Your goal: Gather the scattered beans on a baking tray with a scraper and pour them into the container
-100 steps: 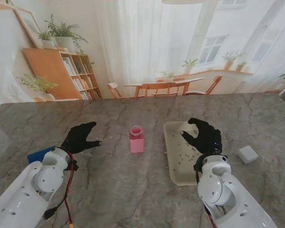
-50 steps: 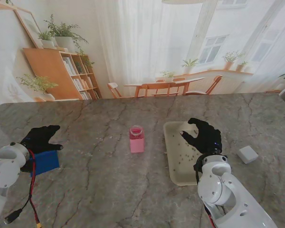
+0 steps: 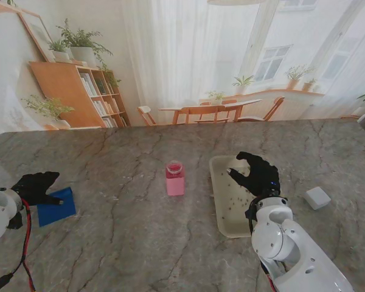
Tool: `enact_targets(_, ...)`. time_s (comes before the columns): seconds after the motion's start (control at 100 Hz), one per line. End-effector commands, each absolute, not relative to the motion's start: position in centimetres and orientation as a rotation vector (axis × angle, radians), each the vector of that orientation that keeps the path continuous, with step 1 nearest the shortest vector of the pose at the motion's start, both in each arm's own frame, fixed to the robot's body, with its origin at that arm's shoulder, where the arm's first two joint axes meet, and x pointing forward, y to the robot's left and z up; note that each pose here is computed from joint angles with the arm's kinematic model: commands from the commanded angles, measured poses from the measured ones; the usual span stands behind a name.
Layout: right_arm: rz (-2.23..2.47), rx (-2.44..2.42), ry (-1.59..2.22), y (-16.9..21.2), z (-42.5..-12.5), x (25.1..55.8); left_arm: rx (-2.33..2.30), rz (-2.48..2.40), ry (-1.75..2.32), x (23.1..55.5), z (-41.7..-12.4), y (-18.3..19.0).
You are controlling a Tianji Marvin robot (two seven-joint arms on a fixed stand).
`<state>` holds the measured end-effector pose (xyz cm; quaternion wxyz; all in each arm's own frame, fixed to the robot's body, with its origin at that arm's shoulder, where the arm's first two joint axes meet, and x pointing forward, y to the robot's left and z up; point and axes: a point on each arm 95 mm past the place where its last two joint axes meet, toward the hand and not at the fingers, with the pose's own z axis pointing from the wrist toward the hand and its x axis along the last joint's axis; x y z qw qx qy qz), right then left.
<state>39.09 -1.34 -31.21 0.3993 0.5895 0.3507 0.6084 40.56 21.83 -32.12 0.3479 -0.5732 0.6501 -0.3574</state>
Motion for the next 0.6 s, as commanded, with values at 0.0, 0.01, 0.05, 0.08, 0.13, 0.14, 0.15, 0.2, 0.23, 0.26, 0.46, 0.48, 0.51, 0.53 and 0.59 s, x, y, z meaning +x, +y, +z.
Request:
enact_targets(0.0, 1.547, 1.503, 0.91, -1.0, -31.4, 39.2, -1.507, -0.905, 1.697, 40.2, -33.0, 22.6)
enact_targets(0.01, 1.548, 1.503, 0.912, -1.0, -31.4, 39.2, -1.508, -0.904, 1.697, 40.2, -33.0, 22.7)
enact_targets(0.05, 1.551, 1.504, 0.917, -0.9, -31.4, 39.3, -1.511, -0.898, 1.701, 40.3, -33.2, 22.9)
enact_targets(0.08, 1.553, 1.505, 0.921, -0.8, -31.5, 39.3, -1.514, -0.895, 1.704, 40.4, -33.3, 23.1)
enact_targets(0.13, 1.557, 1.506, 0.928, -0.7, -31.5, 39.4, -1.523, -0.889, 1.705, 40.5, -33.6, 23.4)
enact_targets(0.14, 1.557, 1.506, 0.929, -0.6, -31.5, 39.4, -1.526, -0.888, 1.705, 40.5, -33.6, 23.4)
enact_targets(0.15, 1.558, 1.507, 0.931, -0.6, -31.5, 39.4, -1.529, -0.888, 1.705, 40.5, -33.7, 23.5)
enact_targets(0.2, 1.559, 1.508, 0.937, -0.5, -31.6, 39.4, -1.542, -0.885, 1.704, 40.6, -33.9, 23.6)
enact_targets(0.23, 1.56, 1.508, 0.94, -0.5, -31.6, 39.4, -1.545, -0.88, 1.706, 40.7, -34.0, 23.8)
enact_targets(0.26, 1.56, 1.509, 0.943, -0.5, -31.6, 39.4, -1.548, -0.877, 1.709, 40.7, -34.1, 23.9)
enact_targets(0.46, 1.56, 1.509, 0.949, -0.5, -31.7, 39.4, -1.572, -0.884, 1.731, 40.1, -34.6, 24.6)
enact_targets(0.48, 1.56, 1.51, 0.95, -0.5, -31.7, 39.5, -1.571, -0.882, 1.735, 40.0, -34.6, 24.7)
enact_targets(0.51, 1.56, 1.51, 0.951, -0.5, -31.8, 39.5, -1.572, -0.88, 1.738, 39.9, -34.7, 24.8)
enact_targets(0.53, 1.56, 1.511, 0.952, -0.5, -31.8, 39.5, -1.575, -0.879, 1.739, 39.9, -34.8, 24.9)
enact_targets(0.59, 1.56, 1.511, 0.955, -0.4, -31.8, 39.5, -1.589, -0.878, 1.738, 39.7, -35.0, 25.0)
